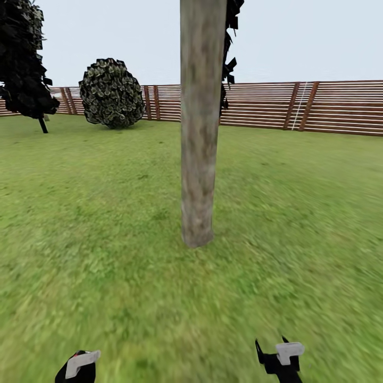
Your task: In the garden, pick up the pesticide atomizer on the floor and spray pesticide onto both trees until each tree trunk is fully covered.
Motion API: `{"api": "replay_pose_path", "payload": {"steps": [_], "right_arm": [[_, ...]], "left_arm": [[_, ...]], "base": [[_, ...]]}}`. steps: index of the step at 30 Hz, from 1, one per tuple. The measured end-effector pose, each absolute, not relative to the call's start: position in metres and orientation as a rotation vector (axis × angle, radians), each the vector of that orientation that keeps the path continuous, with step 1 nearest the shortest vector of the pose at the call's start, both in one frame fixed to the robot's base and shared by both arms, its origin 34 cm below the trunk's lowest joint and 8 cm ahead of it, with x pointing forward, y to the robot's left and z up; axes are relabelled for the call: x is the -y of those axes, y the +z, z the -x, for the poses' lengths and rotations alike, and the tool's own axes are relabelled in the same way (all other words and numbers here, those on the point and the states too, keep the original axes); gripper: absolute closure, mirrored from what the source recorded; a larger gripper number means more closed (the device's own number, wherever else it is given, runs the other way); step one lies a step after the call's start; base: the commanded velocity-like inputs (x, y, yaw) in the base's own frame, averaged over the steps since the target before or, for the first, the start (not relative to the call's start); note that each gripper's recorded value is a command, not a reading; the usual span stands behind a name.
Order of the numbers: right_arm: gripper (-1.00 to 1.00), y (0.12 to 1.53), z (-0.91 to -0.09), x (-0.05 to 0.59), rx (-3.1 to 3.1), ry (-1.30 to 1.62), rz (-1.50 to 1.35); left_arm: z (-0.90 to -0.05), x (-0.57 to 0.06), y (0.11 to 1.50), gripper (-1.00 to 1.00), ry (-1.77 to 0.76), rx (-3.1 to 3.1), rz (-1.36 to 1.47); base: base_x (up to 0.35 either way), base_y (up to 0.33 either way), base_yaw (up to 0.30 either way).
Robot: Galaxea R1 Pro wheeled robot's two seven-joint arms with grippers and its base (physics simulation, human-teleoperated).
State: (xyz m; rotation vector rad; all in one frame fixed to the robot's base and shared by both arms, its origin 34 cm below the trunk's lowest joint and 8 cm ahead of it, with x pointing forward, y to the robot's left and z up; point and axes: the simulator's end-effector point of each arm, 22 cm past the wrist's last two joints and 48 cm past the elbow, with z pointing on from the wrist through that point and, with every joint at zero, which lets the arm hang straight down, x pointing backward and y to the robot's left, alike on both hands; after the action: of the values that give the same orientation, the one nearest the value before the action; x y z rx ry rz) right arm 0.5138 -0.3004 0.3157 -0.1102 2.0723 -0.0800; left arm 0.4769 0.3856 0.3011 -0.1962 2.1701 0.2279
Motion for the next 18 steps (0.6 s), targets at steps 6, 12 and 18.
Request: {"api": "replay_pose_path", "payload": {"steps": [6, 12, 18], "right_arm": [[-1.00, 0.310, -0.506, 0.306, -2.094, -0.090, 0.105], [-1.00, 0.292, -0.482, 0.308, -2.161, -0.092, 0.098], [-1.00, 0.289, -0.479, 0.303, -2.169, -0.083, 0.098]], "left_arm": [[-0.478, -0.381, 0.301, 1.00, 0.220, -2.171, 0.188], [-0.479, -0.382, 0.302, 1.00, 0.221, -2.167, 0.196], [-0.480, -0.385, 0.303, 1.00, 0.225, -2.168, 0.179]], "base": [[0.333, 0.000, 0.000], [0.327, -0.042, 0.000], [0.312, -0.117, 0.000]]}}
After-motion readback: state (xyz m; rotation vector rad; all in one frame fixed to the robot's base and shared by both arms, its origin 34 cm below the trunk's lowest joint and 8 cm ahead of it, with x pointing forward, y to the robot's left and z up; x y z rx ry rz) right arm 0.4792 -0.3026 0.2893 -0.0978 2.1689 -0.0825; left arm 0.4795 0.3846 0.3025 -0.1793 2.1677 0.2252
